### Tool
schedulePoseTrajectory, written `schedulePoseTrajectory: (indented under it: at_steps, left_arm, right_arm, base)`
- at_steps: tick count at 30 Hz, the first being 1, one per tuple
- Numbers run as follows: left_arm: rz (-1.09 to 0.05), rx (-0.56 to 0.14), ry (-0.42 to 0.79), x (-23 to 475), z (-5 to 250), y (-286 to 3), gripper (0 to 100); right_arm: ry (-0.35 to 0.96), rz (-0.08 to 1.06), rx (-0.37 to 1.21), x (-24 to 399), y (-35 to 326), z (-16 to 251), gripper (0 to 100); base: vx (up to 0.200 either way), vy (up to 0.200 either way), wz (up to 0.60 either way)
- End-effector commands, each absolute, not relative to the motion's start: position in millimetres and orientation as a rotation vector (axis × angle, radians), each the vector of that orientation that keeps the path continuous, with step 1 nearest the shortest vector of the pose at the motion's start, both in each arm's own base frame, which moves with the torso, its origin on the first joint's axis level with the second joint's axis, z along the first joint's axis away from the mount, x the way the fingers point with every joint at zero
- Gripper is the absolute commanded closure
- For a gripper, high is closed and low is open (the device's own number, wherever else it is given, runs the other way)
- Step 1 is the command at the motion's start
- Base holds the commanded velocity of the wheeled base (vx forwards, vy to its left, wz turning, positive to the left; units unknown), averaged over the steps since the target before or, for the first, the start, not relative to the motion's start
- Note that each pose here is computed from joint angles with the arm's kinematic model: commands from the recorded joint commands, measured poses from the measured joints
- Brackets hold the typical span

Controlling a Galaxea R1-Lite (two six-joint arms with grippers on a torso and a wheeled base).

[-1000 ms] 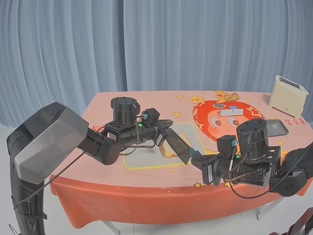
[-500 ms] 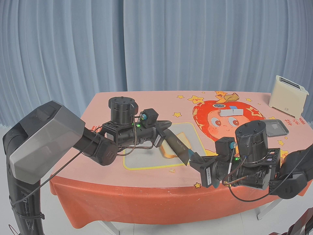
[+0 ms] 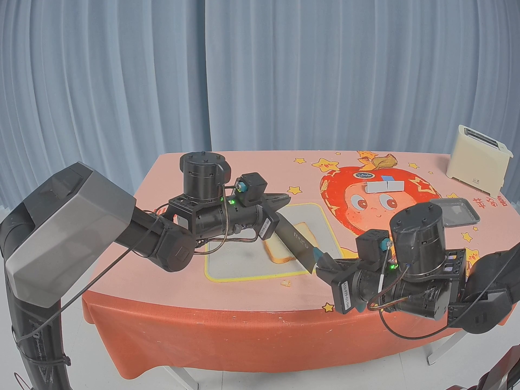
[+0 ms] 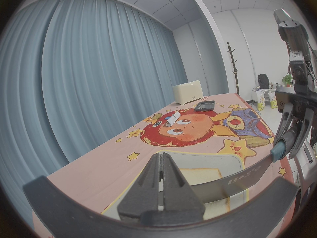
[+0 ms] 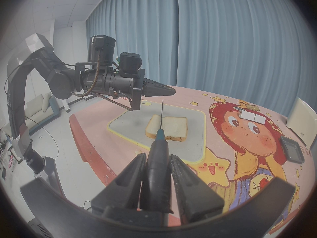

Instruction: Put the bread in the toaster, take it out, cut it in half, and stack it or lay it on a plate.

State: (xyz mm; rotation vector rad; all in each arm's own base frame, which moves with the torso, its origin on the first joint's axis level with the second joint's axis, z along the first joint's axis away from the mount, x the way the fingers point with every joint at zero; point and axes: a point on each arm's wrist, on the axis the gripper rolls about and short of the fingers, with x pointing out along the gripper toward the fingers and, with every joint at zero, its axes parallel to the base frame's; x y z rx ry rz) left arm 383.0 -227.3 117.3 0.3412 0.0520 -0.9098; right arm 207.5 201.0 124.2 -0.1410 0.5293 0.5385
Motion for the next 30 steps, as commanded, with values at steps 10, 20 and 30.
schedulePoseTrajectory:
  at_steps: [10, 20, 30]
  left_arm:
    - [-0.911, 0.351, 0.097, 379, 104, -223, 100]
    - [-0.912, 0.374, 0.124, 376, 95, -218, 100]
    - [-0.913, 0.377, 0.158, 376, 84, -217, 100]
  right_arm:
    - [0.541, 0.539, -0.148, 207, 202, 121, 100]
    - [0.543, 0.528, -0.155, 207, 203, 119, 100]
    - [0.549, 0.521, -0.159, 207, 202, 117, 100]
  base:
    - [0.0, 0.0, 0.0]
    - [0.0, 0.0, 0.0]
    - [0.0, 0.0, 0.0]
